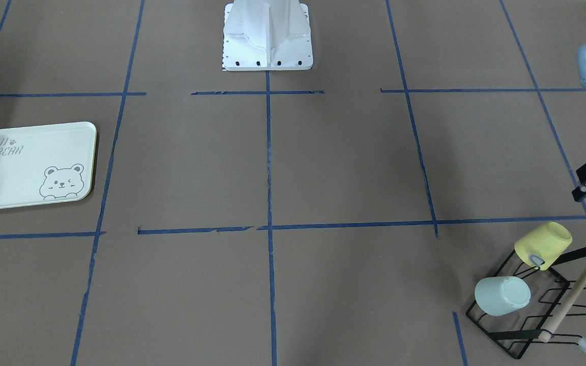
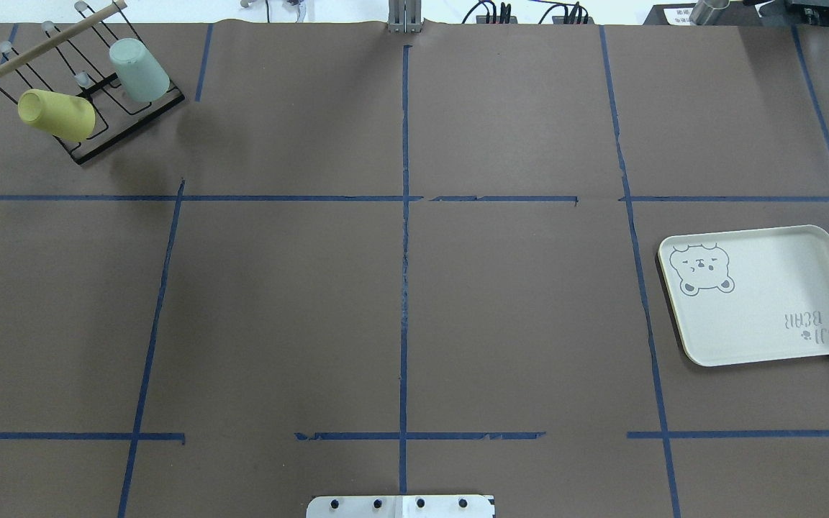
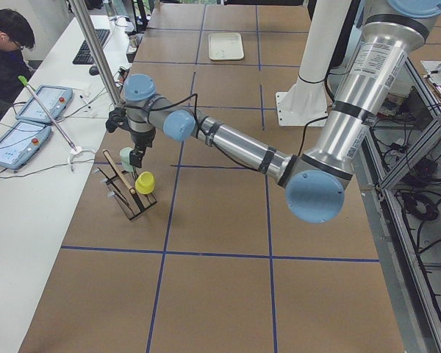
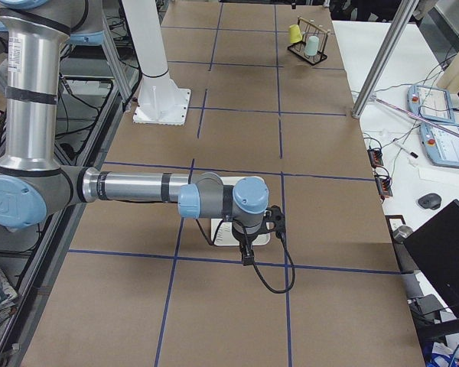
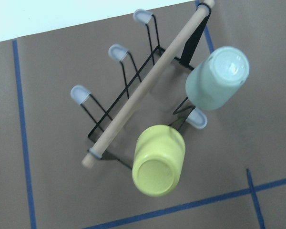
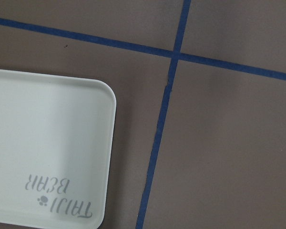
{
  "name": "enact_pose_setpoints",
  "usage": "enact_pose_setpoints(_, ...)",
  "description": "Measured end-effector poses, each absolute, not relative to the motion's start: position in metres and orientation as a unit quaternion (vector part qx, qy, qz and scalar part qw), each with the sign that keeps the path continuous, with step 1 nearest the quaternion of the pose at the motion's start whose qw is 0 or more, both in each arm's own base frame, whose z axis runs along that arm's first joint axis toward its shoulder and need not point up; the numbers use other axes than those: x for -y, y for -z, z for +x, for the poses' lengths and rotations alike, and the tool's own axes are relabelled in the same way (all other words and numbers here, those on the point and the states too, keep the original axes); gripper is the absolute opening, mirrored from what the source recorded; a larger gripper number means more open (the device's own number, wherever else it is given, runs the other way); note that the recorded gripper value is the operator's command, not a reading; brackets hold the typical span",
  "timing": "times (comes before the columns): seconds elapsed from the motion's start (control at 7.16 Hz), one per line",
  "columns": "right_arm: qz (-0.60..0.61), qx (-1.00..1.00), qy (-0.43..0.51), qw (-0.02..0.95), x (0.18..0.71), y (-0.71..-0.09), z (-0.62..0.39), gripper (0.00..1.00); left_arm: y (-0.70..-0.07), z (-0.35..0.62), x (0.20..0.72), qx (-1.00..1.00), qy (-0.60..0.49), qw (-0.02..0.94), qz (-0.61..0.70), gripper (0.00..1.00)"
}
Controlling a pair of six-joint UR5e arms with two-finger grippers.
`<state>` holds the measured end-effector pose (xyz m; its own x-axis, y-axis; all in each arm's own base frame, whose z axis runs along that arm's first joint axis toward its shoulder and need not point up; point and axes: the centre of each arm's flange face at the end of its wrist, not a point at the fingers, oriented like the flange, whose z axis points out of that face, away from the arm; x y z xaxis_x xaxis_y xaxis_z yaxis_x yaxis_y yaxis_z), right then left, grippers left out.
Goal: Left arm grabs green cup and hands to right arm on tray
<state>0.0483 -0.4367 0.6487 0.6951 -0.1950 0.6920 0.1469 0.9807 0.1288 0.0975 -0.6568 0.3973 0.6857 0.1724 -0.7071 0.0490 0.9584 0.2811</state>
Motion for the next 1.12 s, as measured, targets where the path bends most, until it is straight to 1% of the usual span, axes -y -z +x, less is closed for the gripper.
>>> enact_pose_setpoints(0.14, 0.031, 0.379, 0.093, 0.92, 0.437, -0.649, 0.048, 1.0, -0.382, 0.127, 0.685, -0.381, -0.025, 0.914, 0.138, 1.0)
enact_pose_setpoints(0.42, 0.031, 0.379, 0.093, 0.92, 0.437, -0.649, 0.048, 1.0, -0.373, 0.184, 0.719, -0.352, -0.015, 0.924, 0.149, 1.0)
enact_pose_setpoints(0.7, 0.031, 0.379, 0.094, 0.92, 0.437, -0.649, 0.048, 1.0, -0.383, 0.225, 0.737, -0.359, 0.002, 0.921, 0.152, 1.0)
enact_pose_setpoints(1.12, 0.031, 0.379, 0.094, 0.92, 0.437, -0.649, 0.047, 1.0, -0.394, 0.258, 0.748, -0.357, 0.007, 0.922, 0.149, 1.0)
